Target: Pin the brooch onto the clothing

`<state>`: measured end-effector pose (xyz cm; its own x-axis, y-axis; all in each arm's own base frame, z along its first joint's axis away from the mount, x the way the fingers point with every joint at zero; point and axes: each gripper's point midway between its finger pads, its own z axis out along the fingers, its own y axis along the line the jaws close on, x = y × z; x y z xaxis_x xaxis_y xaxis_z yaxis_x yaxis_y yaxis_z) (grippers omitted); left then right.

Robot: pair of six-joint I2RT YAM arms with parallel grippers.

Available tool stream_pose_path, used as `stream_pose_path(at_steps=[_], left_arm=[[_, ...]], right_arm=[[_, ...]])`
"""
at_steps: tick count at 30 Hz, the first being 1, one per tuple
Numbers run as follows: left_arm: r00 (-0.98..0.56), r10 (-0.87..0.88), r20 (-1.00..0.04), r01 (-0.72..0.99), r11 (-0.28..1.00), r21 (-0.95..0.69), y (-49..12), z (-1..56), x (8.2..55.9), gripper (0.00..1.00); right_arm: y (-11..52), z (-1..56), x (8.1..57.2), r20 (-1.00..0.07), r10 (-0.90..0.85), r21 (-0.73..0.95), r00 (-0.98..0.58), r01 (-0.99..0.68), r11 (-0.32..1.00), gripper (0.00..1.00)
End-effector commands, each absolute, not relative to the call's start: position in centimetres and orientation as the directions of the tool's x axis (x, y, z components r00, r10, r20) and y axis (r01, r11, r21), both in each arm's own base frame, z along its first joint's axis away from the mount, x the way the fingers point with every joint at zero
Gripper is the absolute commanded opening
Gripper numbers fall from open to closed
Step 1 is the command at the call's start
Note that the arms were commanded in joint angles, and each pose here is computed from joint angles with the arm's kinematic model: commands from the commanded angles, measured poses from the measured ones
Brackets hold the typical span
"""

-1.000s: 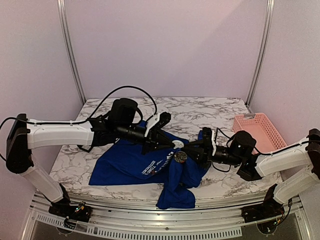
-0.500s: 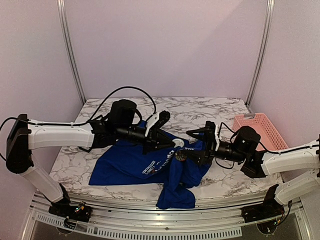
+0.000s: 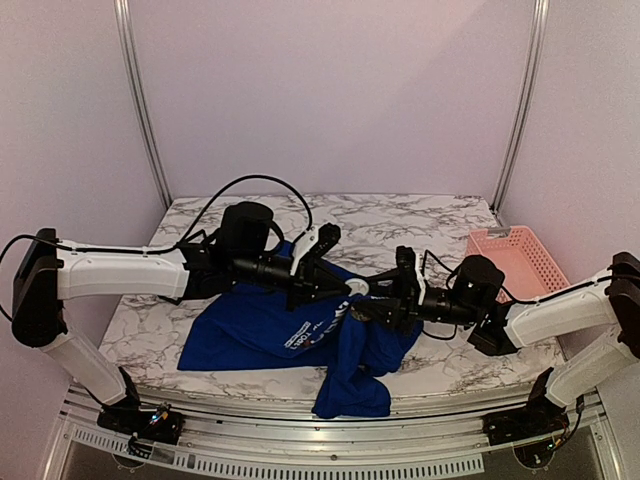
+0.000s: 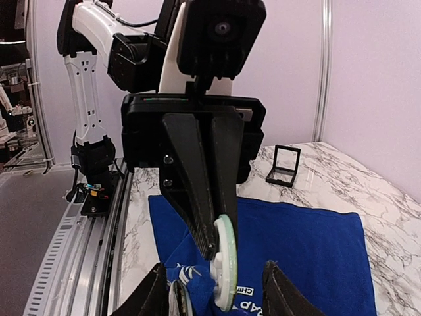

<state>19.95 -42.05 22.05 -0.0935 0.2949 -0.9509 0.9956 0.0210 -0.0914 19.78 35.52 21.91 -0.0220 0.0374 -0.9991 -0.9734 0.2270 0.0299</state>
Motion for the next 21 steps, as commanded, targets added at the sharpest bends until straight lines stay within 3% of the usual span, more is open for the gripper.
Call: stream_pose_path(at_steps=[1, 4, 6, 13, 18, 21], left_arm=[[-0.065, 0.270, -0.961, 0.998, 0.013, -0.064, -42.4, 22.8, 19.4, 0.00], [-0.060, 0.267, -0.962, 0.998, 0.012, -0.059, -42.3, 23.0, 19.4, 0.00], [-0.057, 0.266, -0.962, 0.998, 0.009, -0.057, -42.3, 23.0, 19.2, 0.00], [-0.052, 0.258, -0.965, 0.999, 0.012, -0.051, -42.4, 23.2, 19.3, 0.00], [-0.050, 0.255, -0.966, 0.999, 0.009, -0.050, -42.3, 23.3, 19.3, 0.00], [-0.048, 0.249, -0.967, 0.999, 0.006, -0.048, -42.4, 23.5, 19.3, 0.00]], right_arm=[[36.1, 23.0, 20.0, -0.998, 0.062, 0.030, -0.018, -0.978, 0.207, 0.42], [36.0, 22.9, 20.1, -0.998, 0.066, 0.033, -0.019, -0.976, 0.214, 0.25], [36.1, 23.0, 20.1, -0.998, 0.065, 0.032, -0.019, -0.977, 0.212, 0.22], [36.0, 22.0, 19.9, -0.999, 0.034, 0.034, -0.027, -0.977, 0.209, 0.42], [35.6, 21.7, 19.9, -0.999, 0.036, 0.032, -0.025, -0.974, 0.224, 0.28], [35.7, 21.7, 20.1, -0.999, 0.031, 0.033, -0.026, -0.974, 0.224, 0.28]])
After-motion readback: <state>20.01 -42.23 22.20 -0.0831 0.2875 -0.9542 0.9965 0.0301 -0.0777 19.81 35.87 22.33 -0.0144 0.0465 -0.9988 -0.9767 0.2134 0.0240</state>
